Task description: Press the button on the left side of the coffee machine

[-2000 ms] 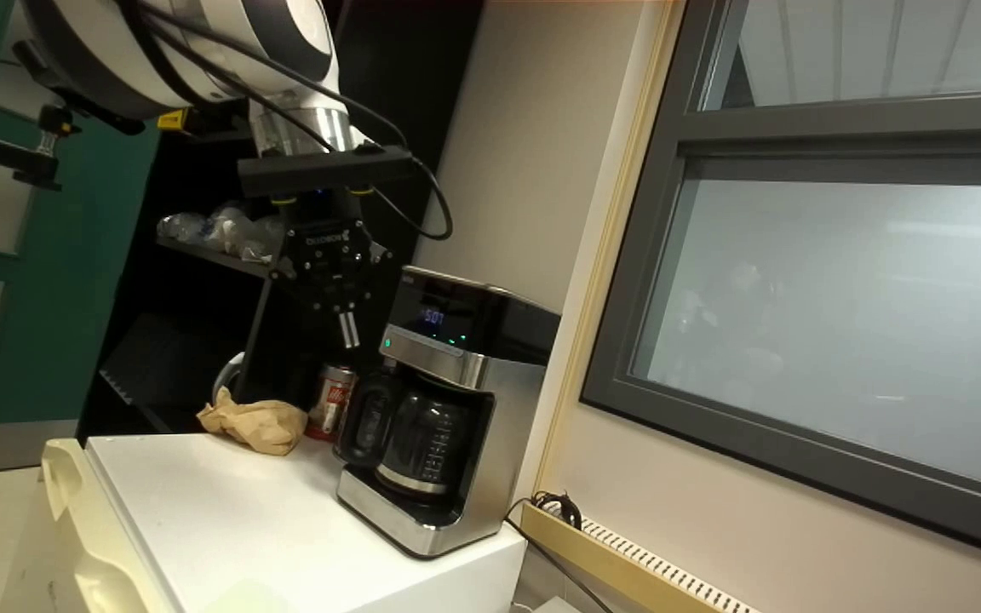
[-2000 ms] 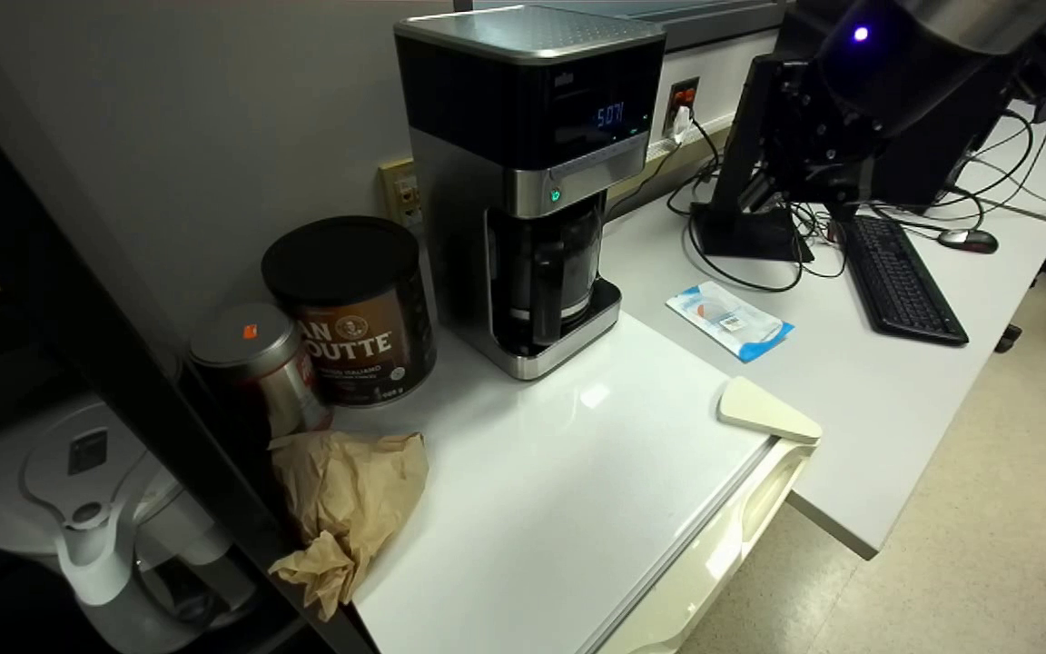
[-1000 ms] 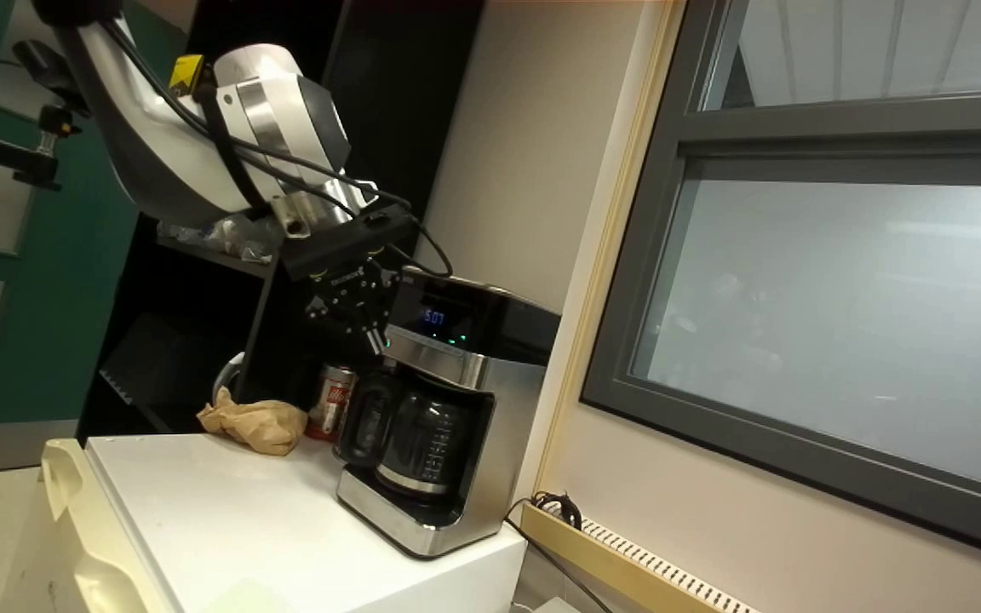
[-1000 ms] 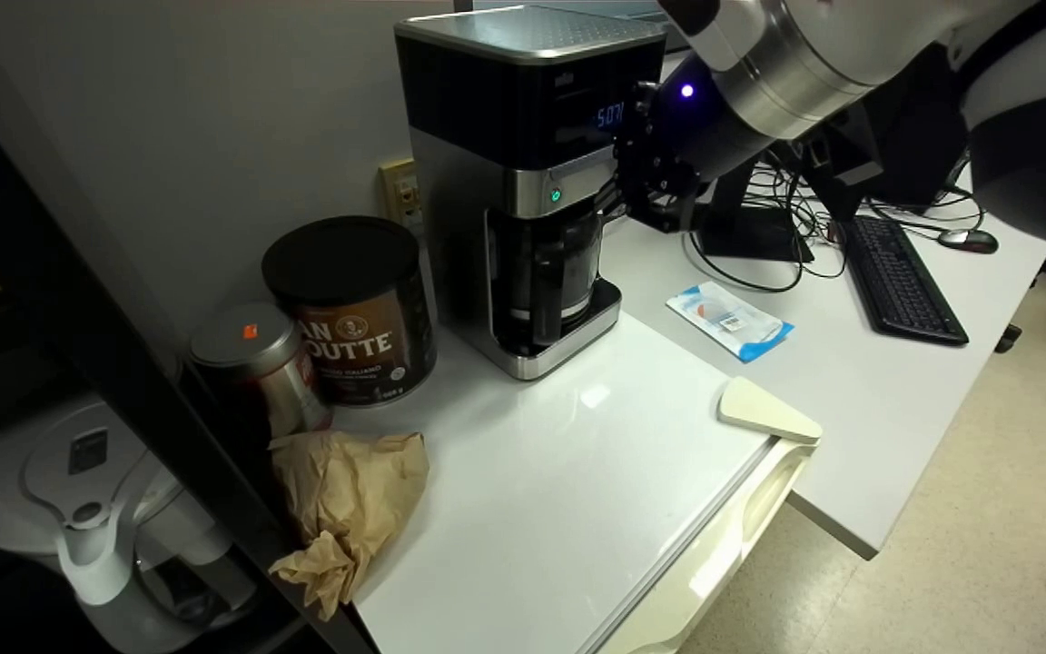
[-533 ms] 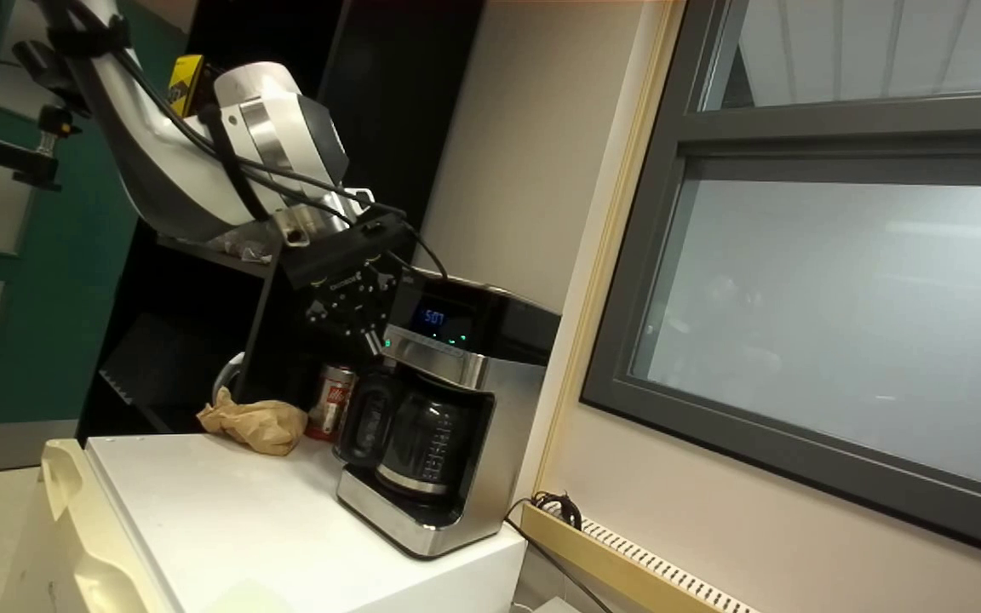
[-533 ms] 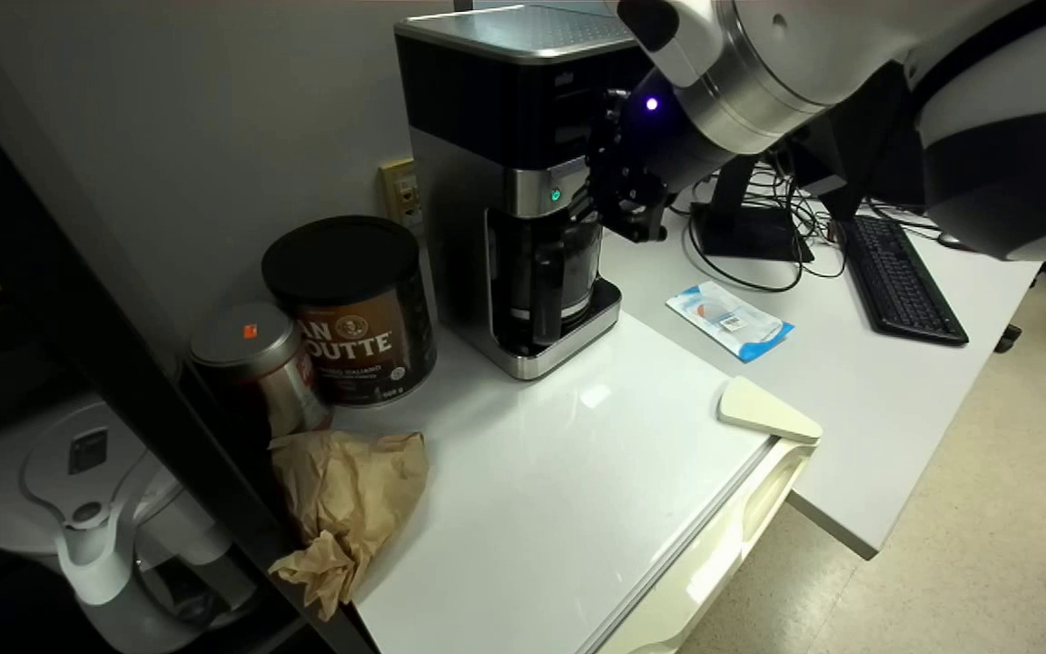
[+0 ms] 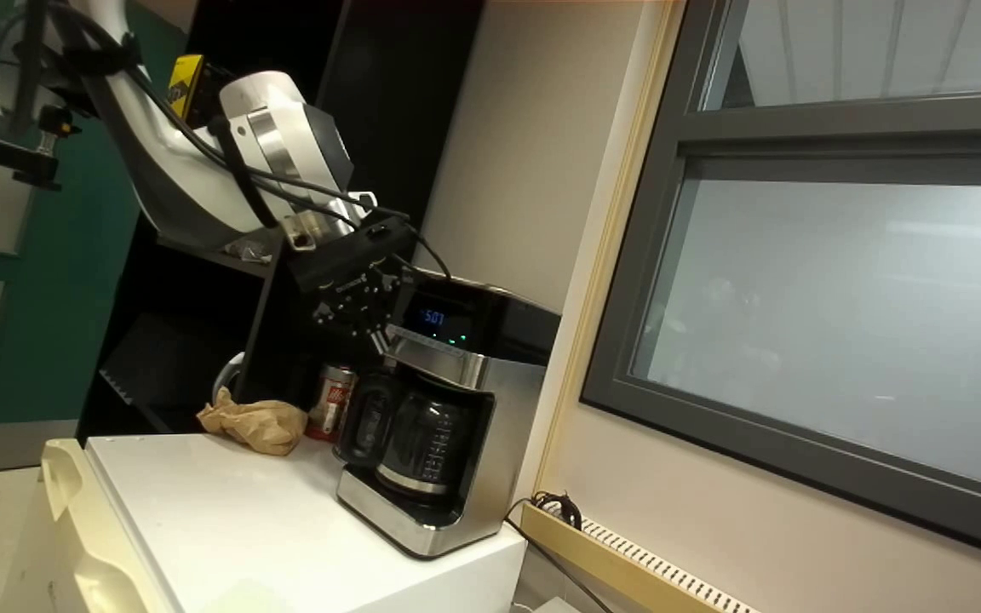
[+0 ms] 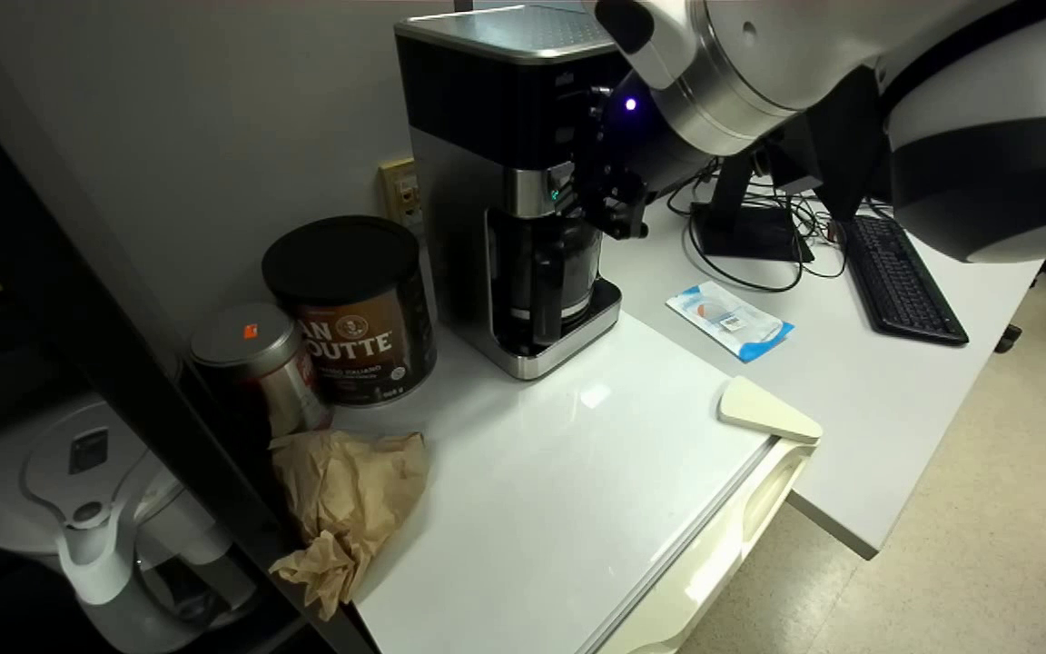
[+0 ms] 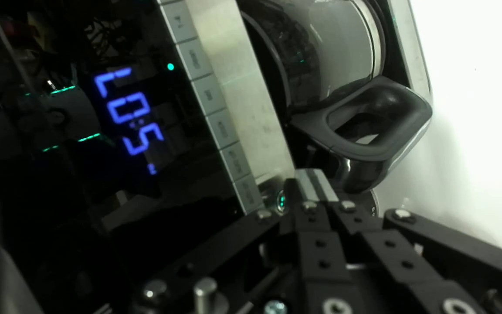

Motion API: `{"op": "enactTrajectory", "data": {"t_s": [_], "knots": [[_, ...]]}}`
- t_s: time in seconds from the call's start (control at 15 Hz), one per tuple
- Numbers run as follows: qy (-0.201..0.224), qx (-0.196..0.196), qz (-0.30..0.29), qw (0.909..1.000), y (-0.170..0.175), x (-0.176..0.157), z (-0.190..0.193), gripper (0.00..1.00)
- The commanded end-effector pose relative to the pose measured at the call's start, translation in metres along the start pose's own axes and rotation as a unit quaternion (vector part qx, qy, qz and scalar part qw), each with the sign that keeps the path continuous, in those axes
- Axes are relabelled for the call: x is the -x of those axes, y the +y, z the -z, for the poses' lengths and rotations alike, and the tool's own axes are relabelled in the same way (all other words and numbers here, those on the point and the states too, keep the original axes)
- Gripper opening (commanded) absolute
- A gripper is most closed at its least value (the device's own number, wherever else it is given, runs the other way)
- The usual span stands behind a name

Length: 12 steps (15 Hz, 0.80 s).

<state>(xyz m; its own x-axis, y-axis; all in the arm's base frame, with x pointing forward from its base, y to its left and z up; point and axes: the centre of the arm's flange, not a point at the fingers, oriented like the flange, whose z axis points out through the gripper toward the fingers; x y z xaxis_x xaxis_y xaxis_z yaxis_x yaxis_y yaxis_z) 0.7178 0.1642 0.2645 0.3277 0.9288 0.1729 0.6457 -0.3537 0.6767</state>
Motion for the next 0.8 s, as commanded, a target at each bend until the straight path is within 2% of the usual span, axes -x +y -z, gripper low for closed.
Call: {"op": "enactTrajectory", "data": {"t_s": [0.0,0.73], "knots": [[0.012,0.018,0.000,0.9998,0.002,-0.007,-0.010,0.00],[0.027,0.053,0.014,0.9981,0.000,-0.007,0.002,0.00]]}}
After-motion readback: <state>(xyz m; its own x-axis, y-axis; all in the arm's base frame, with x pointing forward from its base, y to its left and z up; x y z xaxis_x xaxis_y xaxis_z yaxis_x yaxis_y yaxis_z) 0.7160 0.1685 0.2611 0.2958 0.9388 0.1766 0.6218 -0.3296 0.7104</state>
